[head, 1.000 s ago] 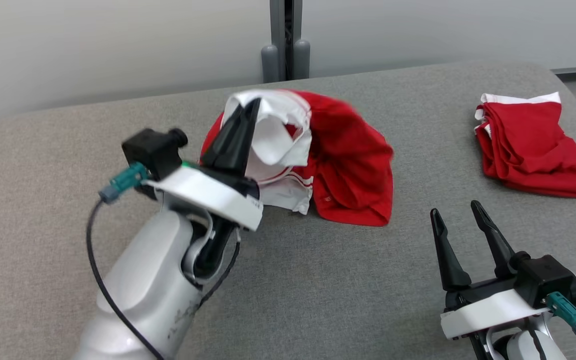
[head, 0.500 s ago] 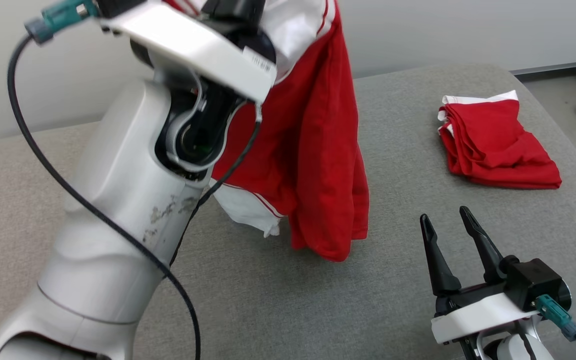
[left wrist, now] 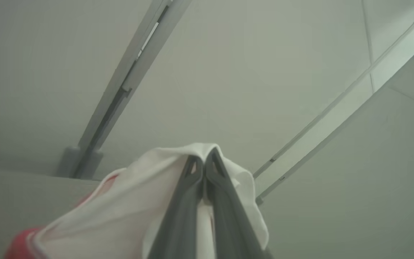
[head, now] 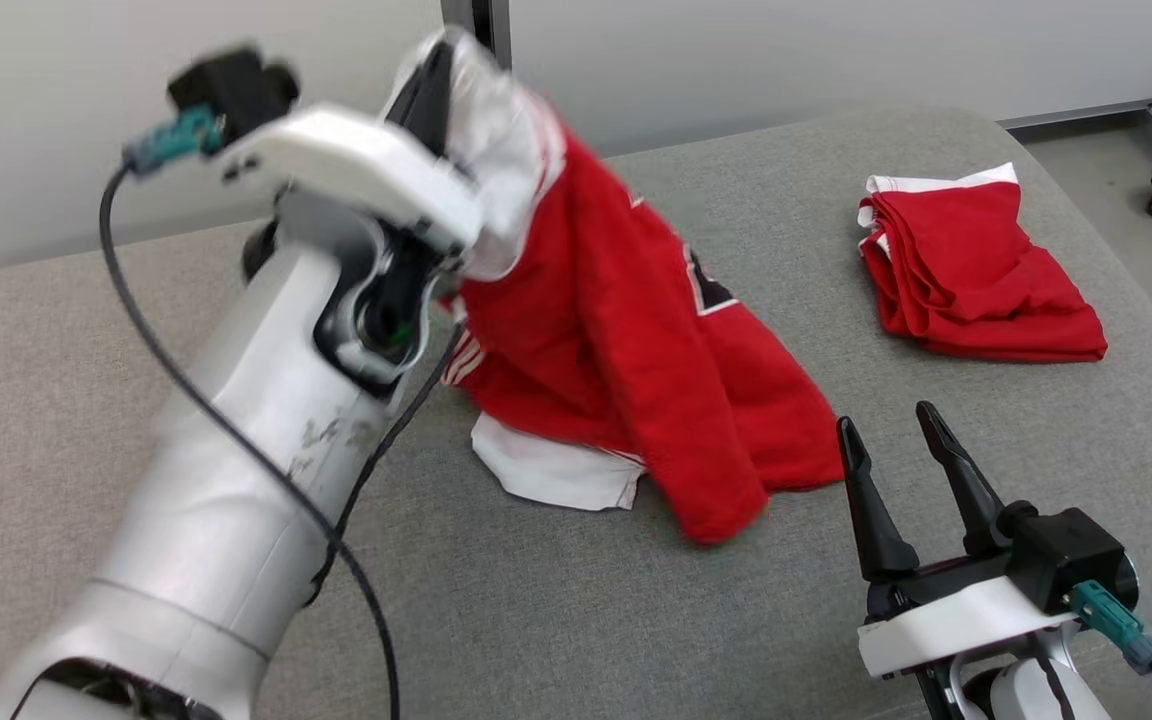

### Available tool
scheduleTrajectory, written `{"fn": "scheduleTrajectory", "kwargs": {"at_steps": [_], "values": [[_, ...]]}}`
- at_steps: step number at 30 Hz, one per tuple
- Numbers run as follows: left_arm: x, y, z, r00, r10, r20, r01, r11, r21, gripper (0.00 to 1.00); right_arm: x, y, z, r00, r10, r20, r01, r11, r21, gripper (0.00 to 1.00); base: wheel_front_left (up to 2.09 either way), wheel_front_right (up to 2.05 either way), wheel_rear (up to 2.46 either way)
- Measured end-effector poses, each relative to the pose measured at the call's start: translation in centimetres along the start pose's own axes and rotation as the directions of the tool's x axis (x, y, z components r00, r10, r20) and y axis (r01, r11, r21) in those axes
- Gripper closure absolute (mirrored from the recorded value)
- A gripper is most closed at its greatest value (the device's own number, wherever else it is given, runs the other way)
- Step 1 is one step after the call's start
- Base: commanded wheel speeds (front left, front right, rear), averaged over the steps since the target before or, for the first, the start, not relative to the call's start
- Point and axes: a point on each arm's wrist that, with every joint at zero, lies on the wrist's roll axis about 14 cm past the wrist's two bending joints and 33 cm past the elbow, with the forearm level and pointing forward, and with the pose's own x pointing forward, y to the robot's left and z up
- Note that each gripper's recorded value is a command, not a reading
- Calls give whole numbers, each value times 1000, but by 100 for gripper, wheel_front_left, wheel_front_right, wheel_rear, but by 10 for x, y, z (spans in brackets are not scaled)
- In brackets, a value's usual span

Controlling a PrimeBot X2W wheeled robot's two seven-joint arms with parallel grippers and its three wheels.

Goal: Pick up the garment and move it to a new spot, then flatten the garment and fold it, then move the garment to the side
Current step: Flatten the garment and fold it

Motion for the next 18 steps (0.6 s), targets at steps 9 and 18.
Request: {"fn": "scheduleTrajectory", "kwargs": {"at_steps": [9,18], "values": [[-52,137,-29,960,281,-10,-278,954,113,100,3,0,0,1000,-1,1,1,1000,4,0,0,0,0],[-103,201,-18,919,395,9,-382,882,277,100,10,13,-12,999,42,-26,-42,999,13,0,0,0,0]]}}
